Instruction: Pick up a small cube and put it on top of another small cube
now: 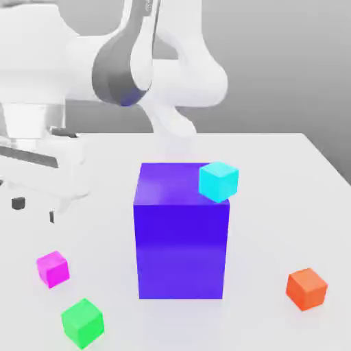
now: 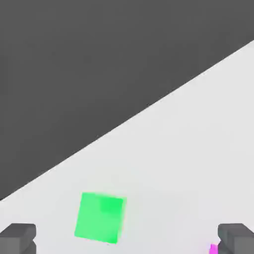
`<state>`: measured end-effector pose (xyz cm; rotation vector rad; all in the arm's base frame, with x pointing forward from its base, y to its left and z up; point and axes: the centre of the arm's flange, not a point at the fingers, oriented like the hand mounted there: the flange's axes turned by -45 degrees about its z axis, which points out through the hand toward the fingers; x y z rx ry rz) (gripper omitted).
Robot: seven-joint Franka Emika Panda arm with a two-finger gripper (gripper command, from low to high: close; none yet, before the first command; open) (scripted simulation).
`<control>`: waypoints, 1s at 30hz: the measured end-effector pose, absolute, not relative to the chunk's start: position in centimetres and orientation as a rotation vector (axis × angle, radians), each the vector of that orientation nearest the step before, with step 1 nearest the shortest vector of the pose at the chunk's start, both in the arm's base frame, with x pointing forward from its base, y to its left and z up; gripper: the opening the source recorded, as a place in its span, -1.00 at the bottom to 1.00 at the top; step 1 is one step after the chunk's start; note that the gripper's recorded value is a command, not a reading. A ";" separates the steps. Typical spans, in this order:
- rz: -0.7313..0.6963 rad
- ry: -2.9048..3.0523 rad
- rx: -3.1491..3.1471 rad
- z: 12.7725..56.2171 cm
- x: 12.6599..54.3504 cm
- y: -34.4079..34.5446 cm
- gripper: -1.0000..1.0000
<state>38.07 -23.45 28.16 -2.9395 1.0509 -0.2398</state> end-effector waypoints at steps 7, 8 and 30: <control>-0.007 1.261 -2.880 17.1 32.2 -25.8 0.00; -0.004 1.263 -2.880 16.0 32.2 -25.8 0.00; 0.000 1.149 -2.920 23.1 42.9 -18.8 -1.00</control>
